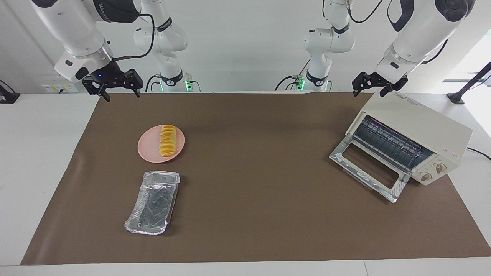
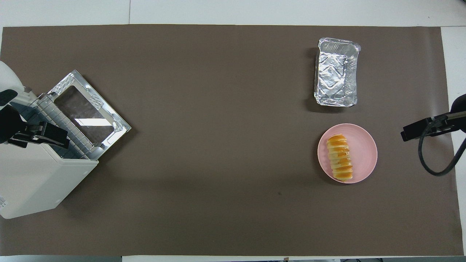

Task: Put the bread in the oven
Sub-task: 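Reach the right gripper to the bread roll and grasp it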

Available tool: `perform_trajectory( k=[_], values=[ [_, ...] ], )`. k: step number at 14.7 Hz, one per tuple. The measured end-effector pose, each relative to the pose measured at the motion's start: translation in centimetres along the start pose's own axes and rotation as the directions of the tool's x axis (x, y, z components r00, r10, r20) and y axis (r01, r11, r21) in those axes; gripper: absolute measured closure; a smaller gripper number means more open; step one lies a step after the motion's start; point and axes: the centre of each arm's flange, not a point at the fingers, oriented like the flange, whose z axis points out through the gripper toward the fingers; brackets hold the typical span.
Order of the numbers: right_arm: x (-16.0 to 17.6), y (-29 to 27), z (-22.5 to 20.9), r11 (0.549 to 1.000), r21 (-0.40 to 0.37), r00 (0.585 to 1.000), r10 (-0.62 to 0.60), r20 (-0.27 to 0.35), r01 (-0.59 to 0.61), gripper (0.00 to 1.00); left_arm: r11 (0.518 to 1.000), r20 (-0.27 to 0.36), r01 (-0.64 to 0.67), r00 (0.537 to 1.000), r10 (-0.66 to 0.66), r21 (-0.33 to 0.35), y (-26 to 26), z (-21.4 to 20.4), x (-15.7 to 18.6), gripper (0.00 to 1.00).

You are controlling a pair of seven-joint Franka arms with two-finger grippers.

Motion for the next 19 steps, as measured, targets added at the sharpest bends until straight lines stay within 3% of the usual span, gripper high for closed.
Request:
perform_trajectory(
  k=[5, 10, 14, 19],
  values=[
    [-2.3, -2.4, 6.8, 0.999, -0.02, 0.999, -0.035, -0.031, 0.035, 0.0, 1.0, 0.0, 0.0, 1.0, 0.0, 0.0, 0.0, 0.0, 0.0, 0.0],
    [-3.2, -5.0, 13.8, 0.995, -0.045, 0.99, -0.09, -0.105, 0.085, 0.0, 1.0, 0.0, 0.0, 1.0, 0.0, 0.0, 0.0, 0.0, 0.0, 0.0],
    [-2.4, -4.8, 19.9, 0.995, -0.053, 0.983, -0.094, -0.157, 0.087, 0.0, 1.0, 0.0, 0.0, 1.0, 0.0, 0.0, 0.0, 0.0, 0.0, 0.0],
    [0.2, -4.5, 26.6, 0.995, -0.048, 0.979, -0.096, -0.181, 0.088, 0.0, 1.0, 0.0, 0.0, 1.0, 0.0, 0.0, 0.0, 0.0, 0.0, 0.0]
  ],
)
